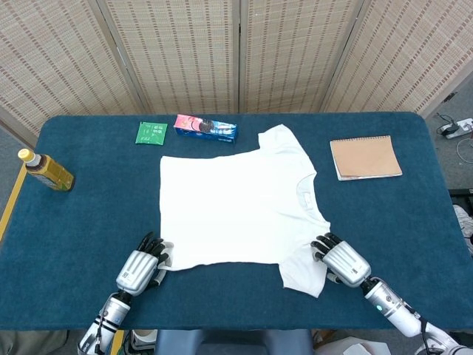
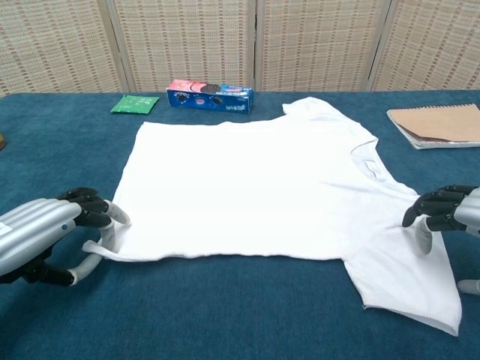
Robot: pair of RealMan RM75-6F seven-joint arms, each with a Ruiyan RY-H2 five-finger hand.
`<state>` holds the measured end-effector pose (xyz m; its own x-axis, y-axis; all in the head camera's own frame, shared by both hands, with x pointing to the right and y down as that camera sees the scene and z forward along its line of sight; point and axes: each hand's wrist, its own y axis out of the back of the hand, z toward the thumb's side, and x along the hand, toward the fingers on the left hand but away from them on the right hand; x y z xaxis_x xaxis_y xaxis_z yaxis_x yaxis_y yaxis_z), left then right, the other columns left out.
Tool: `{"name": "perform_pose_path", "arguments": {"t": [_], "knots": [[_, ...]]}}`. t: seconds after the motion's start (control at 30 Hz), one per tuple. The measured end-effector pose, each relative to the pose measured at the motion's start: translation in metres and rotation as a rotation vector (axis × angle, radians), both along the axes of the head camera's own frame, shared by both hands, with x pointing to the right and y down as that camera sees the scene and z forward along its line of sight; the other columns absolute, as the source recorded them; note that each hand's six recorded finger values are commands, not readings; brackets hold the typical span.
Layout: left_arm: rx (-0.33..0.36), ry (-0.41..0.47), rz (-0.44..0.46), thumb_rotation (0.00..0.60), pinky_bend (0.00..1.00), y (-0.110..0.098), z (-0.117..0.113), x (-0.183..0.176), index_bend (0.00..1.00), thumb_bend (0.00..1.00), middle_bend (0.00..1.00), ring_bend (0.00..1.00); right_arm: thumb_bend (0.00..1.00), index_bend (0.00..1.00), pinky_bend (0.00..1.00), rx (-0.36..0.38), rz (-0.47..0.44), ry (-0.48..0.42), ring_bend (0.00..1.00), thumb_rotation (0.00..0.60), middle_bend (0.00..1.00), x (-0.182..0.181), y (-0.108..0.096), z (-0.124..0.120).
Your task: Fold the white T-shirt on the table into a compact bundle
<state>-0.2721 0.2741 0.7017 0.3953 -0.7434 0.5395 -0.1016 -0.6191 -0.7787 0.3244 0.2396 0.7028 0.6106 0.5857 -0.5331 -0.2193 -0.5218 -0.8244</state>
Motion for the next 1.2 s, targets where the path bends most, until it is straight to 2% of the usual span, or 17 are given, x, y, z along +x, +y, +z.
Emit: {"name": "perform_pose_path", "arguments": {"t": [0.37,0.7,0.93,1.2], "knots": [[0.001,0.001,-0.006,0.6,0.0,-0.001,0.0,-0.002,0.64,0.52,0.25,0.16,0.24,0.49,0.2,0.017,-0.008,-0.038,0.18,0.6,0.3,-0.007,-0.001,0.001],[0.004,0.001,-0.013,0.6,0.0,-0.004,0.0,-0.004,0.65,0.52,0.25,0.16,0.43,0.64,0.2,0.017,-0.023,-0.067,0.21,0.6,0.38,-0.008,0.002,0.001],[0.008,0.012,-0.036,0.6,0.0,-0.01,-0.001,-0.009,0.69,0.55,0.29,0.18,0.47,0.73,0.2,0.013,-0.01,-0.11,0.24,0.6,0.43,-0.011,0.001,-0.006],[0.001,0.049,-0.092,0.6,0.0,-0.021,-0.009,-0.018,0.7,0.56,0.31,0.2,0.48,0.75,0.2,-0.003,0.021,-0.179,0.25,0.6,0.44,-0.022,-0.001,-0.018]]}}
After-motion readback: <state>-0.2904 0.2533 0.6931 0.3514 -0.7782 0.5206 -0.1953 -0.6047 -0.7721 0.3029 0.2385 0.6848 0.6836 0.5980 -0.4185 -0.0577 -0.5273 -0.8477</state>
